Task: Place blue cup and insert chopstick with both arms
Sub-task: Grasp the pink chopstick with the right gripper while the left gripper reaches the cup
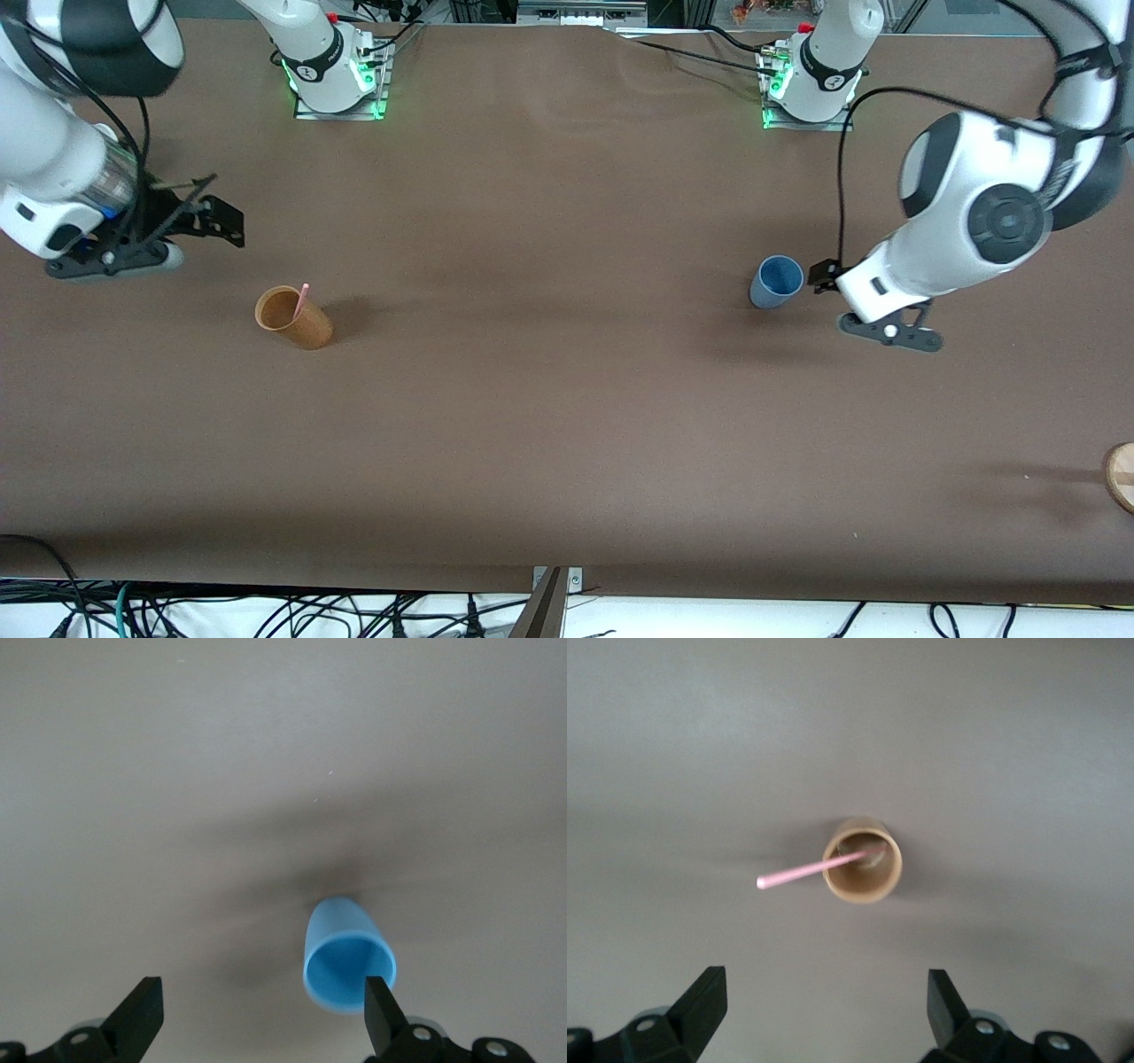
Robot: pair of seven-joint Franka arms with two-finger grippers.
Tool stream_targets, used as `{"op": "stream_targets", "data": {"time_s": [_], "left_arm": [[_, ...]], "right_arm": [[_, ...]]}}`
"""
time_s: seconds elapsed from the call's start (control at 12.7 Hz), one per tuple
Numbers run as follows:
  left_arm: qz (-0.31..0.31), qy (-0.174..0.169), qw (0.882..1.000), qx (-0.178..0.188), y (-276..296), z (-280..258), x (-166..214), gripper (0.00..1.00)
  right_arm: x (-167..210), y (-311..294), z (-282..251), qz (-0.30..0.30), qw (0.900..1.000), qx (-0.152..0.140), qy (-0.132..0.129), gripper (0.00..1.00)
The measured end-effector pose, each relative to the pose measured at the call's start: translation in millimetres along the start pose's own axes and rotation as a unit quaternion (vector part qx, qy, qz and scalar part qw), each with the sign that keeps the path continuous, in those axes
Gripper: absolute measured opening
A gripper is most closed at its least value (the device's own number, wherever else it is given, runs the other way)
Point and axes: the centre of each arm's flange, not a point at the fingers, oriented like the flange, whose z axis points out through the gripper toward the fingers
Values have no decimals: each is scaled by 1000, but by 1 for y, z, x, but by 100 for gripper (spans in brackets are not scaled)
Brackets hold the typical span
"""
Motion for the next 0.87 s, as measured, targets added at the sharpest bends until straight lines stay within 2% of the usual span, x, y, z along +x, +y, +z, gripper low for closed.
{"op": "stream_targets", "data": {"time_s": [0.16,0.24,0.39,0.63,0.87], "left_arm": [[20,14,1000,14,10,50,-6,100],[33,9,999,26,13,68,-12,100],[50,-5,998,34,19,82,-21,100],[69,-25,997,35,37,100,-38,100],[76,-17,996,38,38,113,-44,100]], "right_arm": [[16,-15,39,12,1000,5,5,100],[22,-19,56,21,1000,11,4,100],[32,-20,80,39,999,36,-1,99],[38,-17,100,53,997,51,-6,91],[34,-19,123,63,996,64,-17,88]]}}
